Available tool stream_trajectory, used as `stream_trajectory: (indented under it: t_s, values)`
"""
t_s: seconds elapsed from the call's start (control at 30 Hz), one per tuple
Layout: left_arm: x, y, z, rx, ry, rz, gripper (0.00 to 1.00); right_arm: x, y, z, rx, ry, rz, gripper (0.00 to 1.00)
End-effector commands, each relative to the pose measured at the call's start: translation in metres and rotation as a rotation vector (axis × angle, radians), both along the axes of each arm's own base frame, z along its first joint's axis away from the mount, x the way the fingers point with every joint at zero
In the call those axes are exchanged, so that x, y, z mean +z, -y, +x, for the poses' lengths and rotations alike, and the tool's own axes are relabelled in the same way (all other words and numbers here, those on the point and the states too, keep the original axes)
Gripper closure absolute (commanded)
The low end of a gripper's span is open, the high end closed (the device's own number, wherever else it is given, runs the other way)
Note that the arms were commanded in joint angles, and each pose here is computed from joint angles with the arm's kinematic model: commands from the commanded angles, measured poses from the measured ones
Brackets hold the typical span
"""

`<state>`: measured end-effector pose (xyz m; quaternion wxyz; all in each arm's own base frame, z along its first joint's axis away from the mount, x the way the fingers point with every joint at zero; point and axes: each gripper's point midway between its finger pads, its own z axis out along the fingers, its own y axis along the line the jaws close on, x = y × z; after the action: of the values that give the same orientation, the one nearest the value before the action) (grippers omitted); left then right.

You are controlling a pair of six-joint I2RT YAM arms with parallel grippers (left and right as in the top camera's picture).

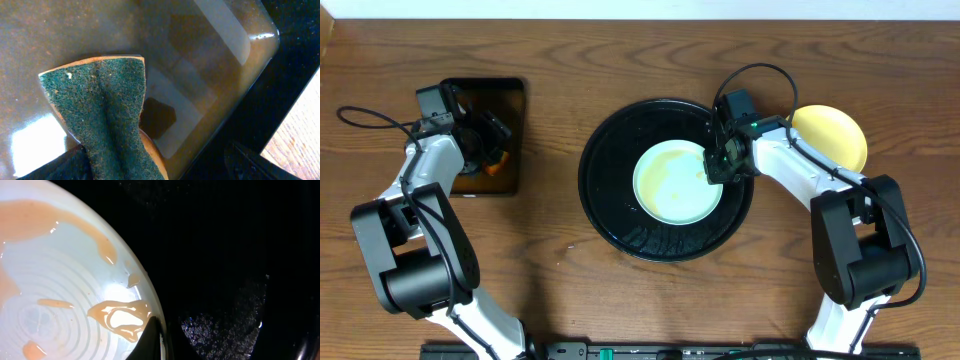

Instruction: Clean dirty plates on tray and stack at the side

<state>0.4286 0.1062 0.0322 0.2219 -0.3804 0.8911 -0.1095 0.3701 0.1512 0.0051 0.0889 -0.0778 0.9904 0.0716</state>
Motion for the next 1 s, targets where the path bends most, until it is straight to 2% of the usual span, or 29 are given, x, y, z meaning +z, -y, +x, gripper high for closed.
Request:
stream_trajectory:
  t_s: [0.0,0.2,0.23,0.33,0.6,0.97]
  values:
    - [0.013,-0.001,0.005,-0.001,0.034,0.005,0.19,-0.004,0.012,0.001,-0.05,0.002,-0.101,0.99]
    - [0.013,-0.001,0.005,-0.001,0.034,0.005,0.18,0.059,0.02,0.034,-0.07,0.145,-0.196,0.99]
    - [0.013,-0.001,0.005,-0.001,0.034,0.005,0.19,0.081,0.019,0.042,-0.034,0.203,-0.236,0.99]
    - [0.013,-0.001,0.005,-0.001,0.034,0.005,0.19,0.106,0.004,0.049,0.074,0.278,-0.273,0.99]
    - [0.013,-0.001,0.005,-0.001,0.034,0.005,0.19,0.14,-0.019,0.045,0.145,0.447,-0.518,0.99]
    - [0.013,-0.001,0.005,-0.001,0.034,0.005,0.19,0.168,-0.054,0.032,0.198,0.591,-0.643,0.99]
